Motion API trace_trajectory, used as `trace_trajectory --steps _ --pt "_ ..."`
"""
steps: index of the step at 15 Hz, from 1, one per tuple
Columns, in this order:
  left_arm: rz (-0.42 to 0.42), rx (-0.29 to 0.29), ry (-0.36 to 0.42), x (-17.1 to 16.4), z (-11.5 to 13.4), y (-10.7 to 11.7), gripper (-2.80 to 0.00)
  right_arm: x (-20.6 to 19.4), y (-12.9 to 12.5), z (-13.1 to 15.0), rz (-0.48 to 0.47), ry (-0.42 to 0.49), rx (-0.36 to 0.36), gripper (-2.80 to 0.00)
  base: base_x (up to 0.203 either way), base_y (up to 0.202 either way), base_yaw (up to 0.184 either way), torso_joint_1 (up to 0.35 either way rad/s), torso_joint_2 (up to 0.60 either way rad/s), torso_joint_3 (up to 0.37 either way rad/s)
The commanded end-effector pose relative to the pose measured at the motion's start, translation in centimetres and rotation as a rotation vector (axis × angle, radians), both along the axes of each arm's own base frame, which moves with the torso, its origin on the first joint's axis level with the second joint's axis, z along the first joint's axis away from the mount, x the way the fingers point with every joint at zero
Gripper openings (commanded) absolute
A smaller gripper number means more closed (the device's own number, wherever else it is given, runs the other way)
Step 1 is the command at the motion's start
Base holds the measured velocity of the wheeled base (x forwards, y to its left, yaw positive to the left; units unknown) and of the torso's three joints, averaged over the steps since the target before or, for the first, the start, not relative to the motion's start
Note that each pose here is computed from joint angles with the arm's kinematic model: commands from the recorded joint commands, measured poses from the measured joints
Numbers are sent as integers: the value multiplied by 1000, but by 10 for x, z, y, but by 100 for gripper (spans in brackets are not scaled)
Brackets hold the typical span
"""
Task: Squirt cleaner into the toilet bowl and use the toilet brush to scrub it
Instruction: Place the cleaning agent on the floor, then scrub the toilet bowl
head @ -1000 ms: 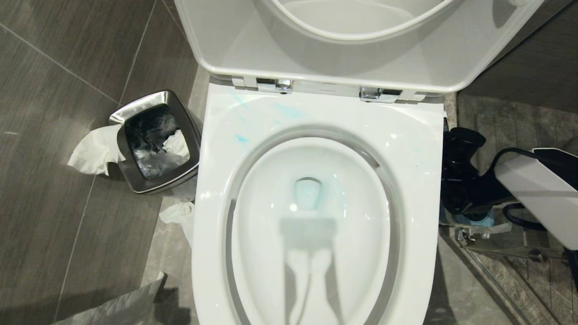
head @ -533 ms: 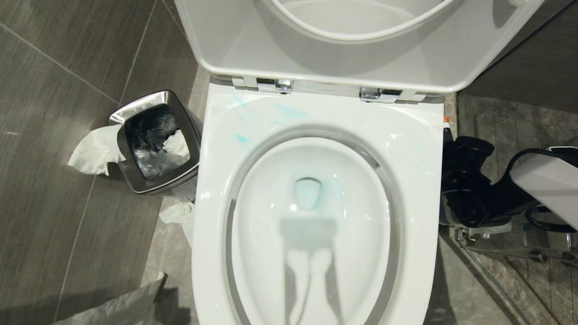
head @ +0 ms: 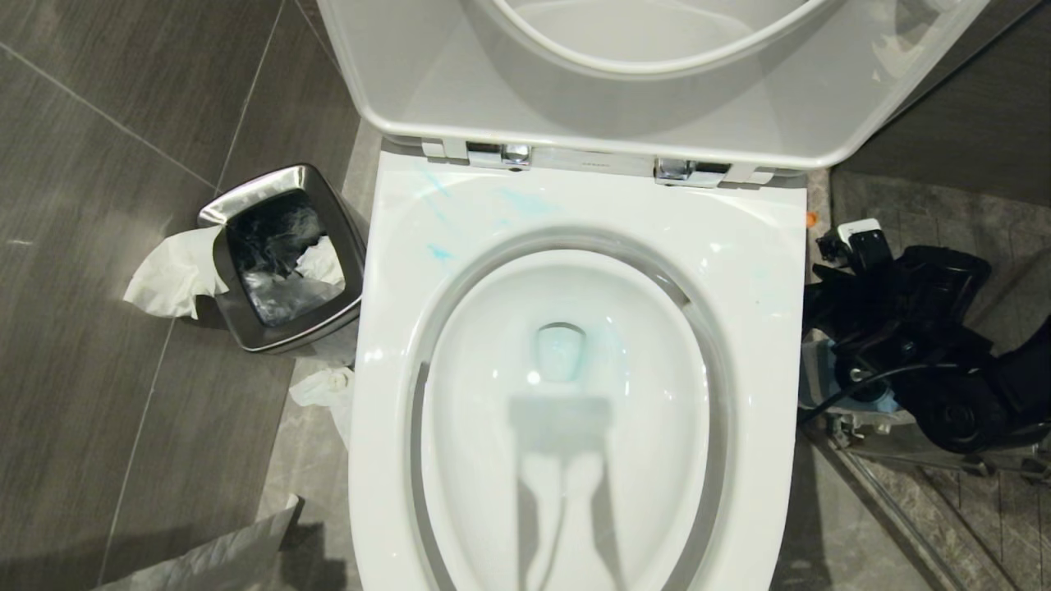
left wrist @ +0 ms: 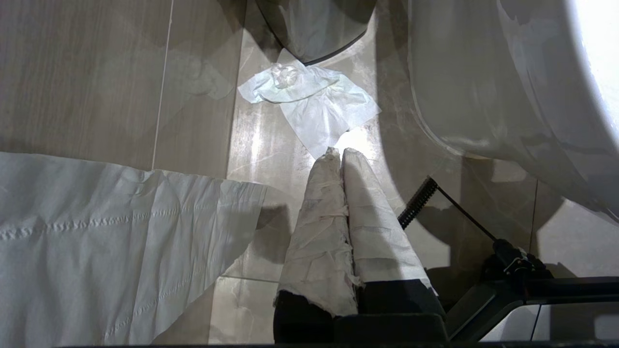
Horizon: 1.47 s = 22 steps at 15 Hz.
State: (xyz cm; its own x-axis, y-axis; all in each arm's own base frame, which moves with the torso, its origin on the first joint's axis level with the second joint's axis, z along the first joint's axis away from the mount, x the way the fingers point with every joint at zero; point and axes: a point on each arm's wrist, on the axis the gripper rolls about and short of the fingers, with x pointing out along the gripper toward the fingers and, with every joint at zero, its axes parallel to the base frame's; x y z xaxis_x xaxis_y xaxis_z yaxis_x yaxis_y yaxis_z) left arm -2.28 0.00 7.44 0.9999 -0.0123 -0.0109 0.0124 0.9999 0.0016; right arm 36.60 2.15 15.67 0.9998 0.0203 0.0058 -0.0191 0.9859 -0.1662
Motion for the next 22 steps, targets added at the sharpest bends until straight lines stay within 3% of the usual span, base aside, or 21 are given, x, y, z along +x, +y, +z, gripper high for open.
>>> trace_trajectory --steps 1,4,9,14,18,22 --pt "-1 0 0 0 0 0 -280 -24 -1 18 -1 -30 0 -280 0 0 0 0 0 0" --pt "0 0 1 0 0 0 -280 -59 -1 16 9 35 -3 -280 0 0 0 0 0 0" --pt "0 0 0 0 0 0 -280 -131 15 -13 90 267 22 -280 0 0 0 0 0 0" --pt "0 0 3 0 0 0 -280 -195 6 -16 83 370 51 -280 0 0 0 0 0 0" --pt "0 0 0 0 0 0 -280 -225 -1 -10 -7 495 106 -280 0 0 0 0 0 0" --pt "0 0 0 0 0 0 -280 -267 -9 -18 -59 553 95 -280 0 0 0 0 0 0"
